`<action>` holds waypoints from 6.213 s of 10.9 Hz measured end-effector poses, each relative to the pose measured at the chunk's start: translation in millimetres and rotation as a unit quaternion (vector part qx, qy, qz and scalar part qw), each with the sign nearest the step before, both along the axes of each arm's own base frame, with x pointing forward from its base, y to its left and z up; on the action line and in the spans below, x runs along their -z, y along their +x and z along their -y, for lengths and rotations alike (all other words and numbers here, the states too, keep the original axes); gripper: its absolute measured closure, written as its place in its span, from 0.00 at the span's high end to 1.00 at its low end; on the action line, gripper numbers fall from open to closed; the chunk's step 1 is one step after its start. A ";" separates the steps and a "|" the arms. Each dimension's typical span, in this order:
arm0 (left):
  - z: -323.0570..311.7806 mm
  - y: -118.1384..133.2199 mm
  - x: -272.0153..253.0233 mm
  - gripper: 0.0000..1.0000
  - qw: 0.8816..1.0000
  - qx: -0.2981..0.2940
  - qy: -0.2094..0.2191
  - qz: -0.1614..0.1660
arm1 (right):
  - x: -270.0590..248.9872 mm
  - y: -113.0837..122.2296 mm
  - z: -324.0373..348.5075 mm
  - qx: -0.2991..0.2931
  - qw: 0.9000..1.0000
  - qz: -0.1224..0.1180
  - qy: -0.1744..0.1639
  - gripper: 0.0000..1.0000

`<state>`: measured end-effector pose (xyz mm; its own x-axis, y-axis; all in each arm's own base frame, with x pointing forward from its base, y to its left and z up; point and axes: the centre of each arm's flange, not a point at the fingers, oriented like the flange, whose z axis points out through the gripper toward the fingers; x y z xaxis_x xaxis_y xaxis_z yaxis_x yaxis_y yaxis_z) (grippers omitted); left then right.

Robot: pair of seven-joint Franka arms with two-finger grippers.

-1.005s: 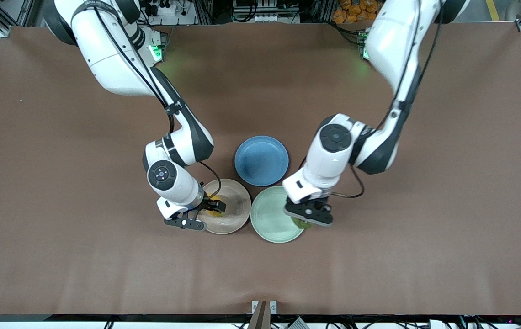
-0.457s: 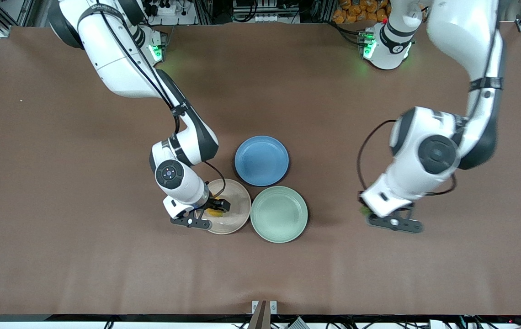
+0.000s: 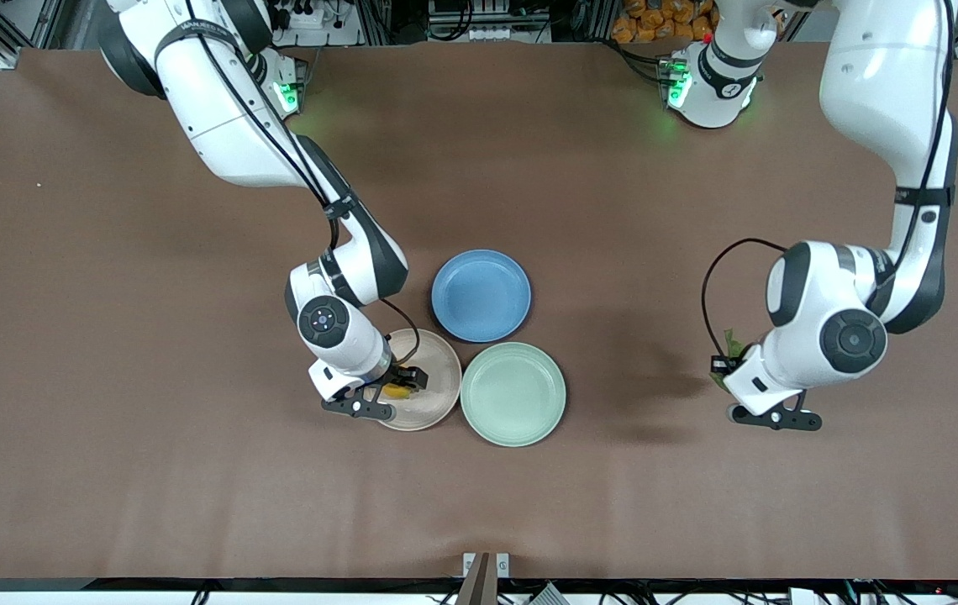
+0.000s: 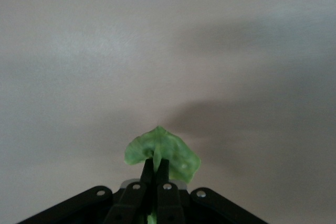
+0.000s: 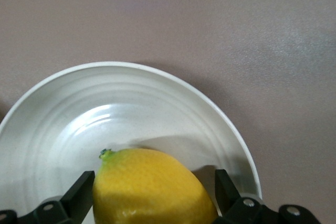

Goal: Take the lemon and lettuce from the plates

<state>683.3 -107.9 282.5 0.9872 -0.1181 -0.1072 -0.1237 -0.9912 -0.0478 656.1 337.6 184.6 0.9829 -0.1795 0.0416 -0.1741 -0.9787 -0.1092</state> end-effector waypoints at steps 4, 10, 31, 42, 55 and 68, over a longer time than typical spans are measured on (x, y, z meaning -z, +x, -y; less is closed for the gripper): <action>-29.2 4.0 57.7 0.16 1.000 -0.020 0.000 -0.009 | 3.2 -0.7 -1.7 -0.001 1.000 0.004 -0.003 1.00; -18.3 16.4 29.9 0.89 1.000 -0.013 -0.009 0.025 | 7.5 -1.4 -4.1 -0.001 1.000 0.009 -0.007 0.88; -42.1 -73.0 -323.2 1.00 0.991 -0.070 -0.016 0.116 | -140.1 80.6 237.1 -0.086 0.991 -0.091 -0.046 0.78; -42.8 -81.6 -333.2 1.00 0.991 -0.065 -0.015 0.112 | -104.2 68.8 349.3 -0.074 0.990 -0.110 -0.040 0.78; -32.5 -89.3 -332.1 1.00 0.994 -0.055 -0.030 0.094 | 0.5 -36.6 389.9 -0.101 0.993 0.018 -0.059 0.78; -22.8 -90.7 -327.3 1.00 0.994 -0.047 -0.032 0.088 | -27.4 -28.3 393.2 -0.105 0.993 0.005 -0.054 1.00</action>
